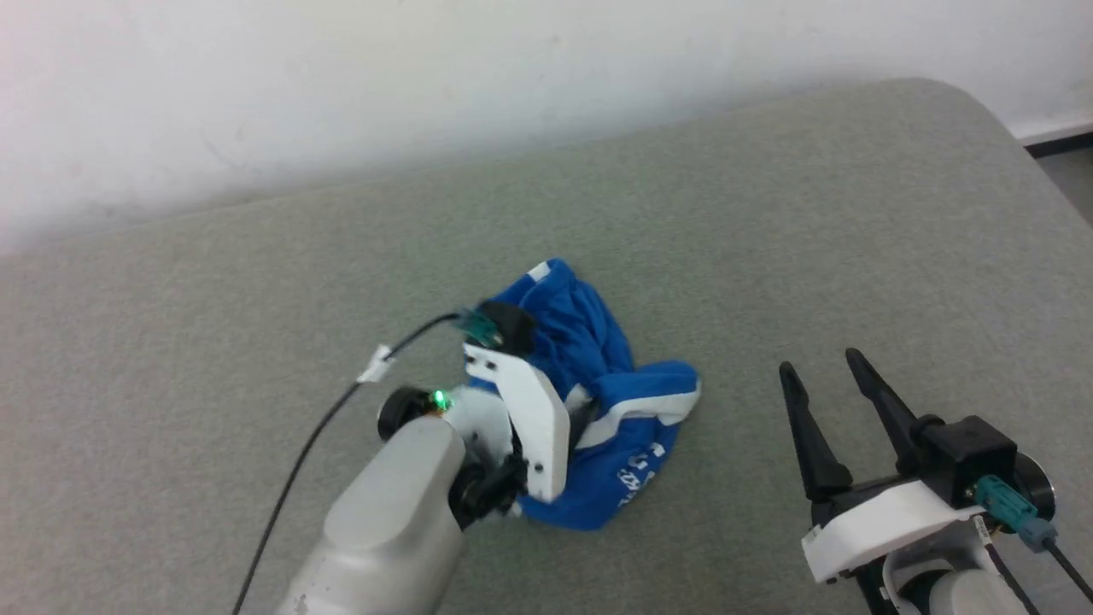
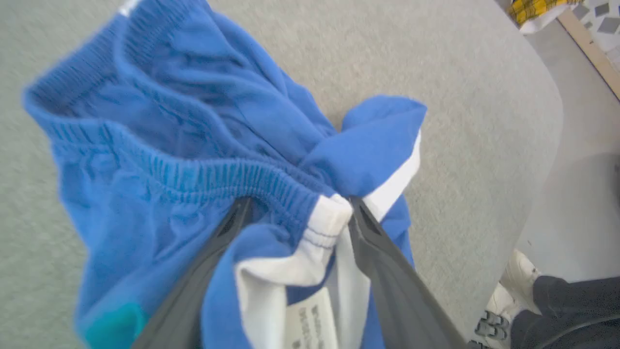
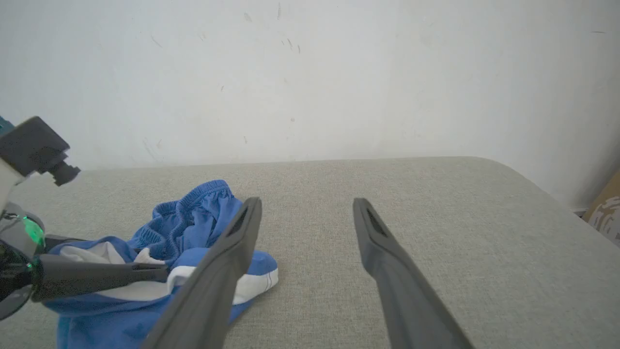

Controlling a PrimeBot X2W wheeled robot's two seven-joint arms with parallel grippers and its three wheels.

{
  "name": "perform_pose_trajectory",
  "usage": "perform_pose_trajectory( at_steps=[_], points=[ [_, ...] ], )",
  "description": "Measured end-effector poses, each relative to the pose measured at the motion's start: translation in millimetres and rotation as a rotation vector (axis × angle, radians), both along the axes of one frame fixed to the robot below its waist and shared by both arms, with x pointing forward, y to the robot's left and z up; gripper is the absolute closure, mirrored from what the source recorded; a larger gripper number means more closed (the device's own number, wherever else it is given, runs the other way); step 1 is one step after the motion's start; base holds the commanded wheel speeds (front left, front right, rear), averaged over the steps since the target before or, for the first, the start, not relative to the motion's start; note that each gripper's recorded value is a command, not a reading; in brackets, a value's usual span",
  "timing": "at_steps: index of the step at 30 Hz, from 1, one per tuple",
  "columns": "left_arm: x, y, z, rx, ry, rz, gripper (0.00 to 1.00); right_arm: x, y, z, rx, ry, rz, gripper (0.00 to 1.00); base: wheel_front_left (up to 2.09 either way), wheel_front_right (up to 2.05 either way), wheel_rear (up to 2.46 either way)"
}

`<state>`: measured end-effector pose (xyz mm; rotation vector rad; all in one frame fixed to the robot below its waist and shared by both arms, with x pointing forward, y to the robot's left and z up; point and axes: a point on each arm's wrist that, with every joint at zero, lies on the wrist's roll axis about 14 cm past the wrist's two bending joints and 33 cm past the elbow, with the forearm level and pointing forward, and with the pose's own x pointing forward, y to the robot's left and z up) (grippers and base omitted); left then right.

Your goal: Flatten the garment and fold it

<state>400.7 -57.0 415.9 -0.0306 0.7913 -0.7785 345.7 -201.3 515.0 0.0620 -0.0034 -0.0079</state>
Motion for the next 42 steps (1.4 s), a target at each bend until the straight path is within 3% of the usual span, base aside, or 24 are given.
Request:
perform_pose_trajectory(
  at_steps=[5, 10, 15, 24, 29, 34, 35, 38, 42],
  points=[
    [45.8, 21.7, 81.9, -0.298, -0.341, 0.216, 0.00, 18.9, 21.9, 9.6, 0.005, -0.027, 0.074, 0.00, 0.00, 0.00, 0.00],
    [59.0, 92.1, 119.1, -0.385, -0.628, 0.467, 0.00, 52.8, 47.7, 25.8, -0.002, -0.048, 0.160, 0.00, 0.00, 0.00, 0.00],
    [50.4, 156.4, 112.9, -0.332, -0.724, 0.662, 0.00, 95.2, 78.7, 20.5, -0.008, 0.041, 0.253, 0.00, 0.00, 0.00, 0.00],
    [35.2, 222.9, 114.3, -0.256, -0.813, 0.854, 0.00, 164.0, 115.7, -37.8, -0.031, 0.428, 0.350, 0.00, 0.00, 0.00, 0.00],
    [29.0, 241.6, 101.6, -0.223, -0.799, 0.908, 0.00, 175.6, 114.1, -91.0, -0.085, 0.698, 0.355, 0.00, 0.00, 0.00, 0.00],
    [23.0, 261.0, 89.3, -0.176, -0.781, 0.954, 0.00, 163.9, 130.3, -136.8, -0.116, 0.935, 0.410, 0.02, 0.00, 0.00, 0.00],
    [21.6, 264.6, 86.7, -0.166, -0.776, 0.963, 0.00, 164.2, 134.5, -139.3, -0.119, 0.956, 0.423, 0.43, 0.00, 0.00, 0.00],
    [15.7, 272.9, 79.8, -0.144, -0.760, 0.984, 0.00, 168.4, 143.1, -139.2, -0.099, 0.973, 0.450, 1.00, 0.00, 0.00, 0.00],
    [8.4, 277.8, 75.0, -0.129, -0.747, 1.001, 0.00, 165.7, 151.4, -132.5, -0.063, 0.930, 0.474, 1.00, 0.00, 0.00, 0.00]
  ],
)
